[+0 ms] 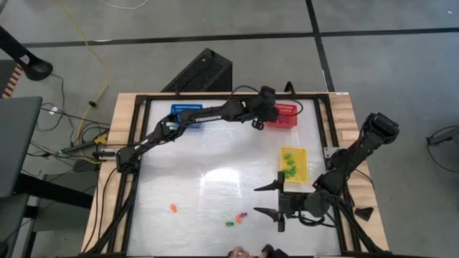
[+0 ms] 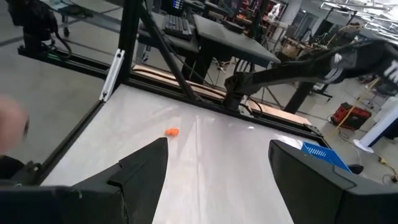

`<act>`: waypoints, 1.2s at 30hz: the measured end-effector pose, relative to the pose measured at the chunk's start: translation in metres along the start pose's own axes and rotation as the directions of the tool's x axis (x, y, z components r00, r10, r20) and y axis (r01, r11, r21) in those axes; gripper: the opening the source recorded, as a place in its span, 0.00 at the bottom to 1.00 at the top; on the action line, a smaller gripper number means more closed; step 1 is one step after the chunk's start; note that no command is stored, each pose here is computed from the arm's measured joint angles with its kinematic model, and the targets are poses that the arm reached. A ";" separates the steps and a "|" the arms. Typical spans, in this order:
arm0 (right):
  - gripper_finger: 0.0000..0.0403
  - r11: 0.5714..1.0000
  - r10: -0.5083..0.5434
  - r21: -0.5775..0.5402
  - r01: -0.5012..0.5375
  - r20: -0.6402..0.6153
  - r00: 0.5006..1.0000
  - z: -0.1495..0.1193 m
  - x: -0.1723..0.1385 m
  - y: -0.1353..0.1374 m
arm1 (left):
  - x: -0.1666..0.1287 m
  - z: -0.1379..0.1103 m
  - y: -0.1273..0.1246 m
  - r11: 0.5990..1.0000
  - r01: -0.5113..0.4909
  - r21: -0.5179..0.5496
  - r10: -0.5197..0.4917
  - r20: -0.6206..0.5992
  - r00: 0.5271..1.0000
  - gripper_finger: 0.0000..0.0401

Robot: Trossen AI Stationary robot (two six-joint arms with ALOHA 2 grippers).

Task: Sort Halloween decoration
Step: Put the purple skeleton toy into the red bin

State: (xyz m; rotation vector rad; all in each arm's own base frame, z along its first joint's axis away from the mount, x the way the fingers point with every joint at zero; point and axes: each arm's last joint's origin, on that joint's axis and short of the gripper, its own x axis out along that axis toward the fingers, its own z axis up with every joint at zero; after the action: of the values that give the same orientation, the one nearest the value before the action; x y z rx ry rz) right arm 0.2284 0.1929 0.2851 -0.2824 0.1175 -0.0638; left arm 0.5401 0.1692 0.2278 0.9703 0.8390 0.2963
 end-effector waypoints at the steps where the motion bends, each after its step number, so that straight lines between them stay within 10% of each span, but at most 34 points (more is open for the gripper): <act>1: 0.77 1.000 -0.001 -0.001 0.001 0.000 1.000 0.000 -0.001 0.001 | -0.007 0.000 0.006 1.000 -0.002 -0.008 0.002 -0.019 1.000 0.45; 7: 0.77 0.998 -0.039 -0.049 0.039 0.002 0.999 0.002 -0.009 0.006 | -0.057 -0.019 0.035 0.998 0.043 -0.052 -0.056 -0.278 0.959 0.45; 12: 0.77 0.997 -0.050 -0.056 0.050 0.003 0.999 0.002 -0.012 0.008 | -0.106 -0.052 0.047 0.943 0.233 -0.240 -0.317 -0.419 0.851 0.45; 16: 0.77 0.996 -0.070 -0.059 0.069 -0.014 0.997 0.000 -0.007 0.003 | -0.141 -0.080 0.049 0.808 0.358 -0.467 -0.571 -0.474 0.671 0.45; 21: 0.77 1.000 -0.028 0.005 0.028 -0.083 0.996 -0.013 0.009 -0.003 | -0.180 -0.094 0.055 0.546 0.475 -0.690 -0.770 -0.190 0.609 0.45; 24: 0.77 0.995 0.084 0.067 -0.078 -0.097 0.992 -0.019 0.020 -0.004 | -0.220 -0.103 0.045 0.480 0.547 -0.686 -0.818 -0.126 0.561 0.45; 31: 0.77 0.949 0.273 0.202 -0.244 -0.130 0.953 -0.034 0.037 0.002 | -0.292 -0.124 -0.030 0.480 0.529 -0.700 -0.719 0.032 0.695 0.45; 36: 0.77 0.907 0.364 0.285 -0.309 -0.163 0.917 -0.057 0.056 0.018 | -0.329 -0.128 -0.117 0.391 0.627 -0.674 -0.554 0.372 0.745 0.45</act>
State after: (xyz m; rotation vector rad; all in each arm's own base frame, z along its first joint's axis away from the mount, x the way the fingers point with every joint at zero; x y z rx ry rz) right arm 0.2774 0.1900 0.2195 0.0070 0.3677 0.2378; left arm 0.2134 -0.0052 0.2572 -0.1883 0.8073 -0.0417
